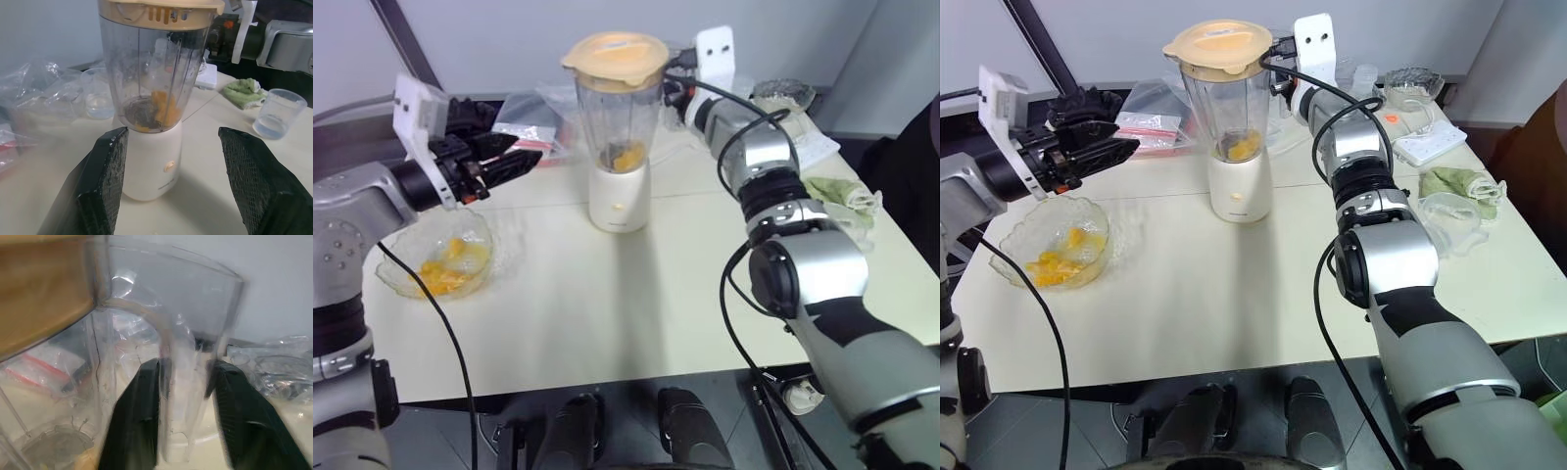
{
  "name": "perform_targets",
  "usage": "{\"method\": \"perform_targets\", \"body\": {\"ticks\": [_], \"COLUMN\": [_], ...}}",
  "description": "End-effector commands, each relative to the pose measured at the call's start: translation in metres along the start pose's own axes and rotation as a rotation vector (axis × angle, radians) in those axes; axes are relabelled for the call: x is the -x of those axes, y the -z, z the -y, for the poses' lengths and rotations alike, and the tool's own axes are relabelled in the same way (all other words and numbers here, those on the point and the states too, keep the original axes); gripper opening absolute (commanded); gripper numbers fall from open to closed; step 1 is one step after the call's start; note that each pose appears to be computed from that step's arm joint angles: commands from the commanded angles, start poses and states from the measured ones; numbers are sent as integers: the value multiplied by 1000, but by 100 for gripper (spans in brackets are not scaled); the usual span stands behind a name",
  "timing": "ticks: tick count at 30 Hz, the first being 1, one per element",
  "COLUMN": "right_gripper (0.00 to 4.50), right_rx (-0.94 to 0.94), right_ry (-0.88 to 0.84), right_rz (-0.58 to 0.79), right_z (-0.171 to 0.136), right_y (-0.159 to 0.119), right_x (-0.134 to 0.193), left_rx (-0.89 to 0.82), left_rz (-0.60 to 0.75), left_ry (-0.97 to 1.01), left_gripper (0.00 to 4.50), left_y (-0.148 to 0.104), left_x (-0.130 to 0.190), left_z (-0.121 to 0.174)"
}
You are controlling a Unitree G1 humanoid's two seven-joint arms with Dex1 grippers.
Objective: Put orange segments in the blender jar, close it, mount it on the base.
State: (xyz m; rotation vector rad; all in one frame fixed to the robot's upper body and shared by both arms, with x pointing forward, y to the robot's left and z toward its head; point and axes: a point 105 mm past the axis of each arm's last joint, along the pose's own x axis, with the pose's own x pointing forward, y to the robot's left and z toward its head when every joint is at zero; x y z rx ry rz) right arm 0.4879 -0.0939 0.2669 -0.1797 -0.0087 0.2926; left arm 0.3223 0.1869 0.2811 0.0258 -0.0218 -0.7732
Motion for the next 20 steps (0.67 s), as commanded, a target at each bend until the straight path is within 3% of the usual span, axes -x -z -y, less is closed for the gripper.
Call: {"method": "perform_targets", "body": {"ticks": [1,3,4,9,14,16,20], "right_gripper": [348,441,449,449,449,449,449], "right_rx": [42,55,64,124,172,188,177], "right_ry": [15,25,28,26,-12,-46,-106], "right_rz": [-26,-29,-29,-18,29,57,91], "right_z": [5,8,9,12,6,3,6], "right_y": [6,8,8,15,27,34,58], "right_x": [2,4,5,18,55,78,133], "left_rx": [-40,-39,-36,-33,29,35,60], "left_rz": [37,36,38,84,80,58,-76], "left_ry": [4,6,9,28,49,82,34], "left_gripper": [305,305,305,305,305,305,305], "left_y": [-13,-12,-12,-18,-12,-3,40], "left_x": [2,2,2,1,-6,-10,-15], "left_z": [2,2,2,5,8,17,20]}}
